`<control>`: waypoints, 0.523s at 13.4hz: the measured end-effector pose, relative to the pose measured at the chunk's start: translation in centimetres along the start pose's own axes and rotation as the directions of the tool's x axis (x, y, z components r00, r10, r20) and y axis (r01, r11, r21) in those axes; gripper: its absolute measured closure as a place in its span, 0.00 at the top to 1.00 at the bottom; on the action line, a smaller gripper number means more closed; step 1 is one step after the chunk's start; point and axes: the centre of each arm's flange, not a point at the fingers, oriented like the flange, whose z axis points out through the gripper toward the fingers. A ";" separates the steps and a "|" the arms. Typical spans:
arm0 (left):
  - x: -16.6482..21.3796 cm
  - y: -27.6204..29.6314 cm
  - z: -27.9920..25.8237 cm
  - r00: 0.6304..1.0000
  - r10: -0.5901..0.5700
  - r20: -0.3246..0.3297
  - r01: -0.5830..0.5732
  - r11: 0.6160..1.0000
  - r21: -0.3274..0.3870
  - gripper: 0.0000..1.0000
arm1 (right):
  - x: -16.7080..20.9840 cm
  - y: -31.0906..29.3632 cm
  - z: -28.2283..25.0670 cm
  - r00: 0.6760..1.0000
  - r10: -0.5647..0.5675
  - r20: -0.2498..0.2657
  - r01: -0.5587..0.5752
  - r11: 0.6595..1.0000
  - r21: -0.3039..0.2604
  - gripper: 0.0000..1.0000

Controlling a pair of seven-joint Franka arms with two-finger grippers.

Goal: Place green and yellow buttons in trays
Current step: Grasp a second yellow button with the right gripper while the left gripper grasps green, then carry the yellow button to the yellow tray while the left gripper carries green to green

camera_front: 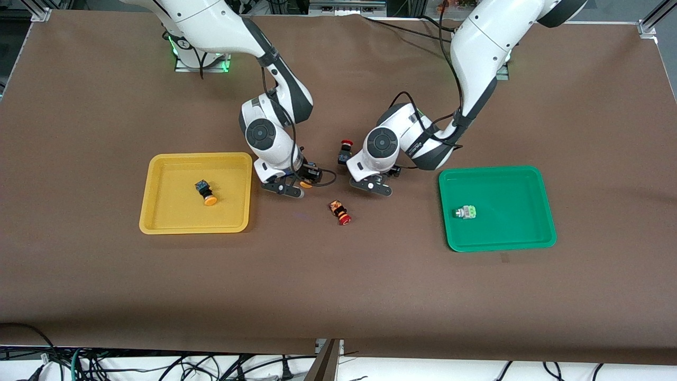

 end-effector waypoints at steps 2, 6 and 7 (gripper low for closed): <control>0.2 -0.3 -0.3 1.000 -0.005 -0.005 0.005 1.000 -0.001 0.57 | 0.2 0.1 -0.1 1.000 -0.012 -0.002 0.012 1.000 -0.002 0.33; 0.9 -4.7 -3.8 0.999 -0.047 0.027 0.046 0.998 0.038 0.41 | 3.6 2.6 -2.8 0.995 -0.091 0.028 0.092 0.994 -0.056 0.33; 1.1 -7.1 -5.3 0.998 -0.043 0.045 0.040 0.998 0.052 0.41 | 5.2 3.9 -4.4 0.991 -0.124 0.039 0.127 0.989 -0.073 0.33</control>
